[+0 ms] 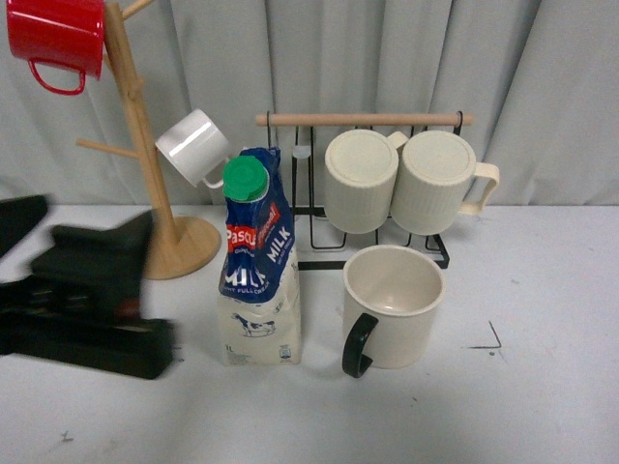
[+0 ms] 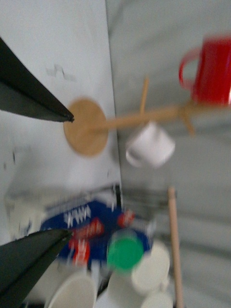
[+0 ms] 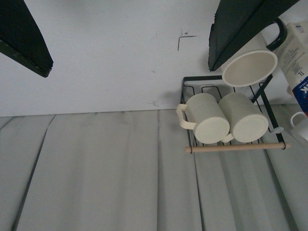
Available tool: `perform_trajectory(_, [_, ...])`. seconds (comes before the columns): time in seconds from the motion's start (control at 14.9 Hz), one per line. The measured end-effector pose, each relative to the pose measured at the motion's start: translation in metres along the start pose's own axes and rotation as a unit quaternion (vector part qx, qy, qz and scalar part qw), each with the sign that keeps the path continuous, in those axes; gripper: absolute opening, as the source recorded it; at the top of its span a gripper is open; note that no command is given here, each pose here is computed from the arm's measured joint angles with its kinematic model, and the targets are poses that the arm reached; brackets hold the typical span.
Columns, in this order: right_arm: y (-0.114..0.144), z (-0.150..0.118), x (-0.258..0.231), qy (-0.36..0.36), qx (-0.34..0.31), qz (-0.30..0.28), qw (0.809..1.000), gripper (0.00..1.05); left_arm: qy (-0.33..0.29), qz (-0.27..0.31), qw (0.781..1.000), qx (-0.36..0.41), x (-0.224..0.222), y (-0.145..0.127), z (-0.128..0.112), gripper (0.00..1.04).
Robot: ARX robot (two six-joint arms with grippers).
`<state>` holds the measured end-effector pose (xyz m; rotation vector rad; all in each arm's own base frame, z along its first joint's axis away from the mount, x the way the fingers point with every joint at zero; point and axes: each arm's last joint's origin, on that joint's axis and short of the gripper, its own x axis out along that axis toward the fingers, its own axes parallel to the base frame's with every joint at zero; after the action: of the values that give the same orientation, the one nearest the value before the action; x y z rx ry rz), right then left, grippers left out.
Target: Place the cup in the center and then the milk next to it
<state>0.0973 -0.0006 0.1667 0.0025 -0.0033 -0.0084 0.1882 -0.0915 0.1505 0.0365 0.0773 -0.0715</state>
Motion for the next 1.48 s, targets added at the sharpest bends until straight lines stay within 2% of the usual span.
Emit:
perform_trajectory(0.07, [0.0, 0.0, 0.0, 0.0, 0.0, 0.0, 1.0, 0.98, -0.013, 0.038, 0.999, -0.009, -0.008, 0.017, 0.003, 0.58])
perform_trajectory(0.13, [0.0, 0.0, 0.0, 0.0, 0.0, 0.001, 1.0, 0.98, -0.037, 0.041, 0.998, -0.02, -0.014, 0.027, 0.012, 0.46])
perform_trajectory(0.34, [0.0, 0.0, 0.0, 0.0, 0.0, 0.001, 1.0, 0.98, -0.021, 0.038, 0.999, -0.015, -0.034, 0.051, 0.004, 0.07])
perform_trajectory(0.4, [0.0, 0.0, 0.0, 0.0, 0.0, 0.001, 1.0, 0.98, -0.03, 0.037, 0.999, -0.017, -0.038, 0.056, 0.007, 0.02])
perform_trajectory(0.94, [0.0, 0.0, 0.0, 0.0, 0.0, 0.001, 1.0, 0.98, -0.04, 0.033, 0.998, -0.018, -0.067, 0.085, 0.01, 0.02])
perform_trajectory(1.01, [0.0, 0.0, 0.0, 0.0, 0.0, 0.001, 1.0, 0.98, -0.043, 0.049, 0.998, -0.019, -0.07, 0.089, 0.01, 0.02])
perform_trajectory(1.48, [0.0, 0.0, 0.0, 0.0, 0.0, 0.001, 1.0, 0.98, -0.044, 0.035, 0.998, -0.018, -0.083, 0.086, 0.01, 0.02])
